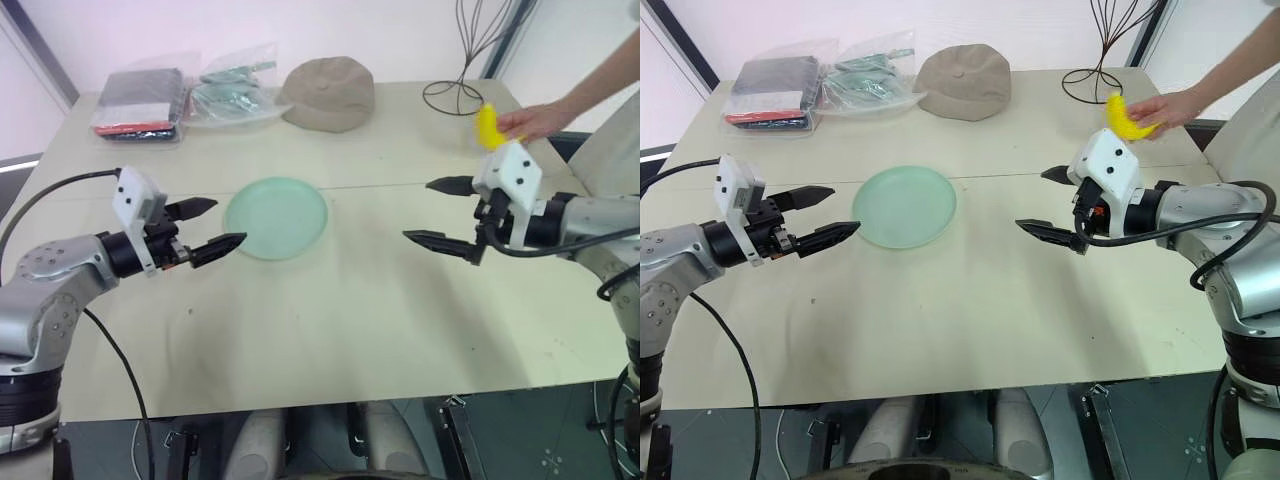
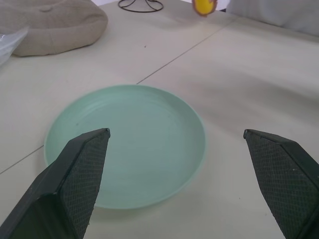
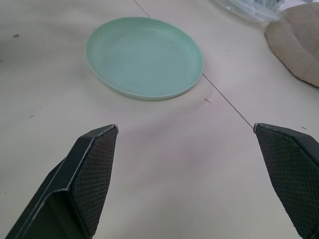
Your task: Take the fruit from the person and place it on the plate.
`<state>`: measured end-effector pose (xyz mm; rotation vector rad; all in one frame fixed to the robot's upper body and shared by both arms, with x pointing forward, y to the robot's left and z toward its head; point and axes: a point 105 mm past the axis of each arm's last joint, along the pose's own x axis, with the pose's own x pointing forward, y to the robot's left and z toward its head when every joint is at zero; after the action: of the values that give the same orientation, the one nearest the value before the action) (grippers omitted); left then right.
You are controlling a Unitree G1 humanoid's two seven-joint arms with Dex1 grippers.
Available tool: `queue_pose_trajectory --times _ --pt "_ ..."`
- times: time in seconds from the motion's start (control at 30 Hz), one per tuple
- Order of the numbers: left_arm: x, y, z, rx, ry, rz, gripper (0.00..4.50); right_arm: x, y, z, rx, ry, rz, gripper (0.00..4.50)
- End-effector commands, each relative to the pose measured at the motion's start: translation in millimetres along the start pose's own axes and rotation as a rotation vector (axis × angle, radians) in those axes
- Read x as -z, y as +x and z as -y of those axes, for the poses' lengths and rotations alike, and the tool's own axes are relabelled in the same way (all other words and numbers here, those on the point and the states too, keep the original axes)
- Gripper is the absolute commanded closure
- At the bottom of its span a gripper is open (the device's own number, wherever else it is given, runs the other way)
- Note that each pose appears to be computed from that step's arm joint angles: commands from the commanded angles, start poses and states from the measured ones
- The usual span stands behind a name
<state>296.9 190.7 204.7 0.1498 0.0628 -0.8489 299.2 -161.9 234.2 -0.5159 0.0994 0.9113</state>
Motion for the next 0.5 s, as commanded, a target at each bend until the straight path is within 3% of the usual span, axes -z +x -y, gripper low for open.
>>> queue_pose_trajectory --times 0.03,0.5 --pt "-15.1 -5.0 0.8 -0.008 0.044 0.042 0.0 -14.4 -4.0 1.9 0.015 -0.051 0.04 0.04" --pt "-19.2 -5.4 1.2 -0.008 0.034 0.054 0.0 -12.4 -3.3 0.3 0.006 -0.047 0.04 0.04"
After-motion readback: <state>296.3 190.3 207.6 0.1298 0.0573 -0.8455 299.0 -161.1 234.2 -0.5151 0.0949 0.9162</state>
